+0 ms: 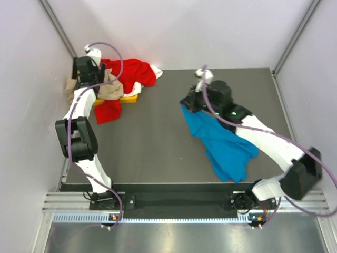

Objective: Fold and stack the t-shirts
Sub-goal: Move the tshirt to the center of the board, then flatten the tshirt out

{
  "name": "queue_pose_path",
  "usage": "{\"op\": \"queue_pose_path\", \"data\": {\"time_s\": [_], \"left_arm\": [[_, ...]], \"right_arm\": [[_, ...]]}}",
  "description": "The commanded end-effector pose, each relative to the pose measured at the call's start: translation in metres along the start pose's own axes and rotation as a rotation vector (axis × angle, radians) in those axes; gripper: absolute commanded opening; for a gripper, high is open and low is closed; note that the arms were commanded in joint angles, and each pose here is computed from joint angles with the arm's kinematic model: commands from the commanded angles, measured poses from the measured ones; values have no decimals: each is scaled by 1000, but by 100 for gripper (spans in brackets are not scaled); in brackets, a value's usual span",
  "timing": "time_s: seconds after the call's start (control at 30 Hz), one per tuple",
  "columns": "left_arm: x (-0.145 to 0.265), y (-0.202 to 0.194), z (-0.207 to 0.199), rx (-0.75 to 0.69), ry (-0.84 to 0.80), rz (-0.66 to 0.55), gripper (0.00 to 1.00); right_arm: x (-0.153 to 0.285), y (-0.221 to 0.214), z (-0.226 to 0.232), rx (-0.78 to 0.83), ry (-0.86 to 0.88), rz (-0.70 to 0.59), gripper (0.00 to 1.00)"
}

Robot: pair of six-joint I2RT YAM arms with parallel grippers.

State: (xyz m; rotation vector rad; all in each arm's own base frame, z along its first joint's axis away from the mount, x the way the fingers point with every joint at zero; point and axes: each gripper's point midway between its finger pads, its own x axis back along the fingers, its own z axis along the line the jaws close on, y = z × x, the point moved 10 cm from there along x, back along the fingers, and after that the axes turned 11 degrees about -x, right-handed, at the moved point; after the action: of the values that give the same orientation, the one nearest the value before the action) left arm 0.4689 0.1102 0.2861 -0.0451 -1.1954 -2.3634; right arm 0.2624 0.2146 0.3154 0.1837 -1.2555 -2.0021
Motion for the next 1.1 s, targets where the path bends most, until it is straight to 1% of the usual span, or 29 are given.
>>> {"op": "queue_pose_path", "data": {"time_s": [0.0, 0.03, 0.07, 0.1, 0.13, 0.17, 0.2, 0.23, 0.27, 0.3, 0.33, 0.37, 0.4, 0.43, 0.47, 0.5, 0.53, 0.57, 0.6, 0.63, 0.67, 0.7, 0.73, 0.77, 0.8, 0.87, 0.97, 1.07], "left_arm": [[16, -9, -49, 16, -289, 39, 99], [16, -5, -43, 51, -291, 49, 99], [22, -7, -42, 123, -358, 72, 99], [25, -10, -35, 166, -390, 67, 99], [31, -14, -36, 198, -439, 65, 99], [43, -8, -30, 226, -458, 39, 99], [51, -7, -32, 233, -509, 12, 99], [59, -15, -39, 242, -551, 21, 99], [75, -7, -37, 261, -608, -37, 99], [83, -8, -41, 268, -653, -48, 99], [92, -18, -51, 274, -714, -33, 97], [108, -11, -59, 251, -779, -73, 93], [119, -11, -69, 221, -832, -79, 87], [133, -21, -87, 183, -908, -42, 77], [146, -19, -95, 113, -936, -70, 74], [167, -11, -123, 37, -1015, -97, 72], [181, -22, -141, -19, -1061, -77, 72], [194, -21, -152, -83, -1095, -117, 73], [215, -17, -176, -157, -1175, -157, 75], [227, -22, -191, -199, -1221, -157, 77], [234, -24, -203, -245, -1253, -157, 82], [251, -21, -222, -307, -1310, -183, 84], [259, -22, -233, -347, -1335, -196, 87], [273, -22, -251, -429, -1362, -224, 91], [279, -23, -261, -476, -1378, -243, 93], [293, -29, -284, -594, -1409, -282, 95], [294, -35, -300, -668, -1429, -313, 98], [288, -39, -308, -730, -1430, -332, 99]], "right_arm": [[-49, -20, 57, 55, 236, 133, 11], [-55, -12, 80, 95, 301, 160, 21], [-63, -20, 91, 136, 332, 235, 43], [-70, -35, 108, 216, 352, 351, 52], [-71, -40, 112, 249, 345, 386, 58], [-70, -45, 112, 266, 336, 404, 64], [-59, -36, 114, 270, 330, 368, 74], [-54, -47, 101, 260, 289, 387, 79], [-48, -42, 87, 235, 208, 348, 81], [-24, -28, 83, 217, 175, 280, 81], [-15, -45, 61, 187, 93, 310, 81], [-5, -47, 47, 146, 35, 301, 79], [20, -32, 28, 41, -46, 231, 76], [31, -54, 0, -21, -139, 274, 72], [43, -58, -17, -72, -209, 265, 69], [67, -52, -41, -136, -326, 210, 66], [78, -71, -62, -174, -409, 246, 64], [87, -76, -76, -198, -488, 236, 64], [105, -76, -95, -254, -591, 205, 64], [113, -90, -110, -289, -661, 226, 64], [120, -93, -119, -324, -722, 214, 64], [133, -94, -134, -377, -812, 177, 64], [139, -103, -144, -404, -857, 184, 64], [143, -106, -150, -432, -886, 172, 65], [149, -106, -158, -475, -898, 136, 67], [153, -119, -167, -533, -920, 141, 68], [151, -124, -175, -583, -946, 139, 71], [148, -133, -184, -597, -975, 140, 72]]}}
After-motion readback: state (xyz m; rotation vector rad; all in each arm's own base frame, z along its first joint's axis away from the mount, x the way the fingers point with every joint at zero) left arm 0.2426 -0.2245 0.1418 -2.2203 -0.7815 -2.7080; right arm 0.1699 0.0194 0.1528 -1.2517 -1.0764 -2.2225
